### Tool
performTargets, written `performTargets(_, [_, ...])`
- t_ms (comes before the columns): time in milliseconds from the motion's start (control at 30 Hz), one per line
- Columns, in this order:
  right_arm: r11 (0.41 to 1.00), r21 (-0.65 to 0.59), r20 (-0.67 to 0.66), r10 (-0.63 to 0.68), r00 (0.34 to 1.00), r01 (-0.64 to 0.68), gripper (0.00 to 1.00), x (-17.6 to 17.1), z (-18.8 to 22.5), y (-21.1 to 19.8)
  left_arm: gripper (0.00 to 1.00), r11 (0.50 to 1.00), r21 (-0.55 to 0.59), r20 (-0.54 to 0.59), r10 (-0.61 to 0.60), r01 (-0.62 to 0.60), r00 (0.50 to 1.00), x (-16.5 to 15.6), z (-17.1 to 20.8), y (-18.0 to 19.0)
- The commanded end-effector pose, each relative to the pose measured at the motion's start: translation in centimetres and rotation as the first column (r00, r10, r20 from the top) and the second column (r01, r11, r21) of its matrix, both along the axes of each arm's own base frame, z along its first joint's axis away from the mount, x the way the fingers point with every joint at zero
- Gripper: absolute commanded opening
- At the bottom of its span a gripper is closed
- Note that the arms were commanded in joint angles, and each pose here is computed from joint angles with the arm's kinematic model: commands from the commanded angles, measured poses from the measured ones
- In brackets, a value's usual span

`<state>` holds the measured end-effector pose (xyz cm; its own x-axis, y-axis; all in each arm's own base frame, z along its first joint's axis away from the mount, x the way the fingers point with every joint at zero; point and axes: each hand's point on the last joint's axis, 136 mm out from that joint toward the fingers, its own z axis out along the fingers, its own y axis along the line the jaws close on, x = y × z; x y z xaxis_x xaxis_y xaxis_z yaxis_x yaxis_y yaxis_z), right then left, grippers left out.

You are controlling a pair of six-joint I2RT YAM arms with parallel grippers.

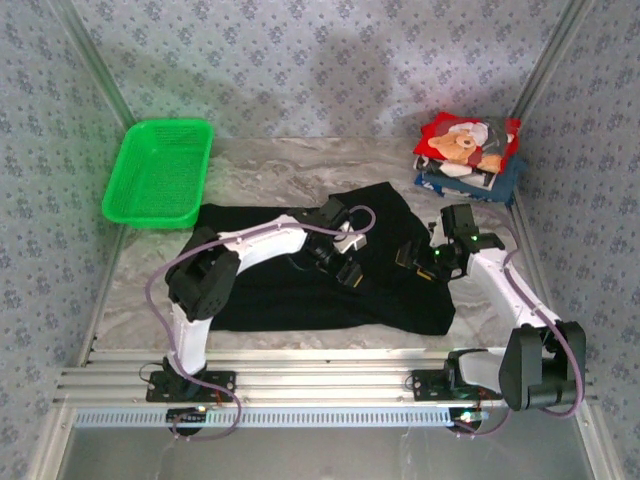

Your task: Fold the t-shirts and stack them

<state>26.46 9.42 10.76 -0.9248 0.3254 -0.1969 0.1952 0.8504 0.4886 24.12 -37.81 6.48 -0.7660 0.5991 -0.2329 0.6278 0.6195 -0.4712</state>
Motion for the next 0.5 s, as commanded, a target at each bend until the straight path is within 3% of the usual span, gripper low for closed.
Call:
performTargets(0, [0.999,0.008,0.010,0.039,0.999,-0.039,0.63,0.0,0.3,0.5,0.52,0.998,0.047,-0.005,-0.039,0.039,0.999,-1.0,-1.7,0.2])
performTargets(267, [0.999,0.009,-0.002,0.043,0.999,-0.043,0.63,-0.3,0.0,0.5,0.49,0.996,0.071,-0.009,-0.046,0.046,0.999,-1.3,-2.7,0.2])
performTargets(467, [0.999,0.012,-0.009,0.040,0.999,-0.040,0.63,-0.4,-0.1,0.5,0.41,0.995,0.068,-0.024,-0.076,0.077,0.997,-2.0,-2.8,-0.4])
